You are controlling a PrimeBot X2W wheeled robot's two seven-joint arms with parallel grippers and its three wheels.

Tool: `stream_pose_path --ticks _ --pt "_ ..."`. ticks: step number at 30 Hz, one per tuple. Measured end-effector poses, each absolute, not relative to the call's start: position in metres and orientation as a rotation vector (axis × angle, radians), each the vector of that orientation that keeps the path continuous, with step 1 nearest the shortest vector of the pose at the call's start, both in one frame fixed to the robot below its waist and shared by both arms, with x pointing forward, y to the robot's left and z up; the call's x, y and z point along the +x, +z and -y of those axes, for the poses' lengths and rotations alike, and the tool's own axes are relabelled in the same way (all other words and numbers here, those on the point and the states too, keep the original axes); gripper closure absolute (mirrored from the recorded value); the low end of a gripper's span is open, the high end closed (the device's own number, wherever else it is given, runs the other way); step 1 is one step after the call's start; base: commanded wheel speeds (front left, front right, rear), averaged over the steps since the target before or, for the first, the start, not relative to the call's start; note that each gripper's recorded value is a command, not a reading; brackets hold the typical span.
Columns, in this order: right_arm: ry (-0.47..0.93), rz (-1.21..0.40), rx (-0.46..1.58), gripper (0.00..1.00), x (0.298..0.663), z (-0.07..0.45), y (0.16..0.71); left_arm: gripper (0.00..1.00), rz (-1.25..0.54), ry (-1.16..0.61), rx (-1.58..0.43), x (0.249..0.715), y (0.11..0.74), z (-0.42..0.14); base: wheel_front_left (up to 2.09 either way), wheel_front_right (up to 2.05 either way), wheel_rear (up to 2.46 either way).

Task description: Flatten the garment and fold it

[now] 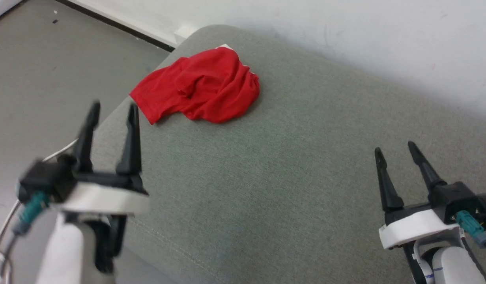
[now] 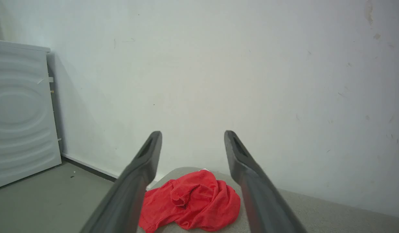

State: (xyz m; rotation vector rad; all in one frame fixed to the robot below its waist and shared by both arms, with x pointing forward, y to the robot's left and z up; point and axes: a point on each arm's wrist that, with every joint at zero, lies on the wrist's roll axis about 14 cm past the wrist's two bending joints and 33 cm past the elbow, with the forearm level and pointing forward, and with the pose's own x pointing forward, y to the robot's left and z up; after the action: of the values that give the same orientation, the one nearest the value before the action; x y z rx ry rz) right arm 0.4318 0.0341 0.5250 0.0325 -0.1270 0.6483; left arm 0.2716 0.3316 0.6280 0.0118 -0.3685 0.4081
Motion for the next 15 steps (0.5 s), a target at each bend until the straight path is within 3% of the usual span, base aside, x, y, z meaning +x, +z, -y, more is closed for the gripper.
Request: stream_pose_path --ticks 9,15 --pt "0.643 0.133 0.015 0.00 0.447 -0.034 0.531 0.00 0.350 0.365 0.132 0.339 0.689 -0.363 0.00 0.00 0.00" --pt "0.636 0.118 0.013 0.00 0.466 -0.029 0.522 0.00 0.215 0.382 0.134 0.387 0.670 -0.386 0.00 0.00 0.00"
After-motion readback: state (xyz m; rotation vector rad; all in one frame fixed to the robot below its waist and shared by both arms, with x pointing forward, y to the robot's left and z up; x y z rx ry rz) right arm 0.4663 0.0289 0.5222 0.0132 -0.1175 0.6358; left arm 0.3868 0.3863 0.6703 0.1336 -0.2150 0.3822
